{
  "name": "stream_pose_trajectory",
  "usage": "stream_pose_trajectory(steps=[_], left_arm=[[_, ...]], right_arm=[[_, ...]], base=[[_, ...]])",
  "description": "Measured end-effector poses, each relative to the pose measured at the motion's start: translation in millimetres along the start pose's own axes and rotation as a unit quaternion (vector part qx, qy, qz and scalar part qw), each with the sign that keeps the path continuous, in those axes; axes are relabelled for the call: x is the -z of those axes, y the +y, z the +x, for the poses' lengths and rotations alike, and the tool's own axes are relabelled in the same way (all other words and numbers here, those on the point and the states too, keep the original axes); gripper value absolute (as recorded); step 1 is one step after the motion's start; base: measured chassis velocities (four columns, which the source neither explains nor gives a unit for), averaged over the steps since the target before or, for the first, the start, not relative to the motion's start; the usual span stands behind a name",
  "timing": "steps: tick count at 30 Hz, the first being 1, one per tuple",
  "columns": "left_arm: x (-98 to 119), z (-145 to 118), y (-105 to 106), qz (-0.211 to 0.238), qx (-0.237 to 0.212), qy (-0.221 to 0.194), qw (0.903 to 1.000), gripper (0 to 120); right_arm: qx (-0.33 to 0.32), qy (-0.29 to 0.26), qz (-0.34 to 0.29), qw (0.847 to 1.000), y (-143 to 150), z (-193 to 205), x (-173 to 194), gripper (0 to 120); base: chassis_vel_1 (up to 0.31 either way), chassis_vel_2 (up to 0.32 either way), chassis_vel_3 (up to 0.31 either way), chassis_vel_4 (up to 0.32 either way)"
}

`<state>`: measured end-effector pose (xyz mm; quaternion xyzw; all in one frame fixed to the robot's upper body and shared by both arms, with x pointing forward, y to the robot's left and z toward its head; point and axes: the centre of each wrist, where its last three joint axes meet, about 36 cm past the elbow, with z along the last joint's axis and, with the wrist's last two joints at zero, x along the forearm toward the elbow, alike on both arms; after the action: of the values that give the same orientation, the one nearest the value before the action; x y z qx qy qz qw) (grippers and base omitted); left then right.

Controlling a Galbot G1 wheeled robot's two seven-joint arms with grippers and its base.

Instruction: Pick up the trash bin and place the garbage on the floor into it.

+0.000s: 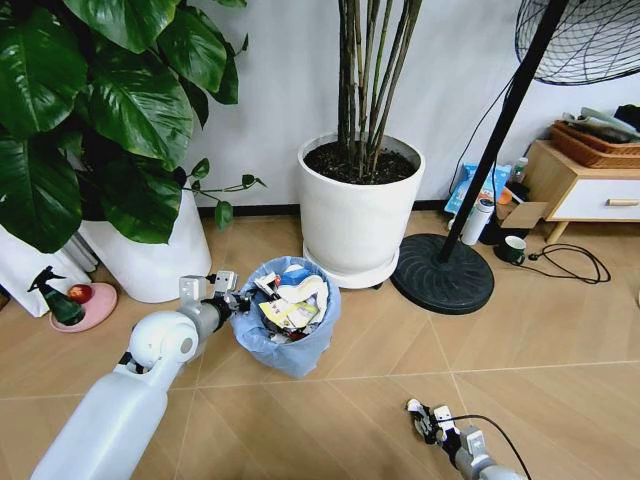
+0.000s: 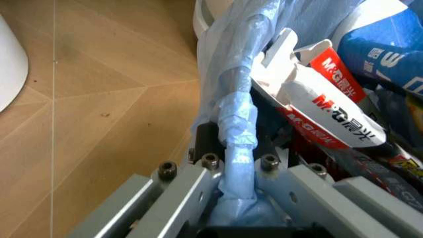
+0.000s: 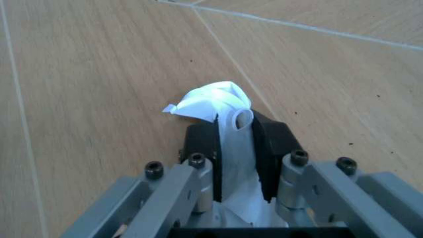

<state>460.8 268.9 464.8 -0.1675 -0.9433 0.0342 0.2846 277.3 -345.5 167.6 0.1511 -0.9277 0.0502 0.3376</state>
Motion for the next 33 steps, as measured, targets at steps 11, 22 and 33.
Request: stream_pose_trajectory(steps=[11,22,33], left_arm=[[0,3,-2,-0.003,0.000,-0.001,1.0000,0],[0,4,-6,-0.005,0.000,-0.002,1.0000,0],[4,-3,-14,-0.012,-0.009,-0.002,0.9999,0]], right_arm=[[-0.014,-0.097,0.011,0.995,-33,16,88,8],[0.062,-0.232,0.023,0.970,-11,59,242,8],[0.214,-0.311,0.010,0.926,52,112,386,7]], base=[[0.000,0.000,0.000,0.000],[0.000,0.000,0.000,0.000],[0.000,0.000,0.000,0.000]])
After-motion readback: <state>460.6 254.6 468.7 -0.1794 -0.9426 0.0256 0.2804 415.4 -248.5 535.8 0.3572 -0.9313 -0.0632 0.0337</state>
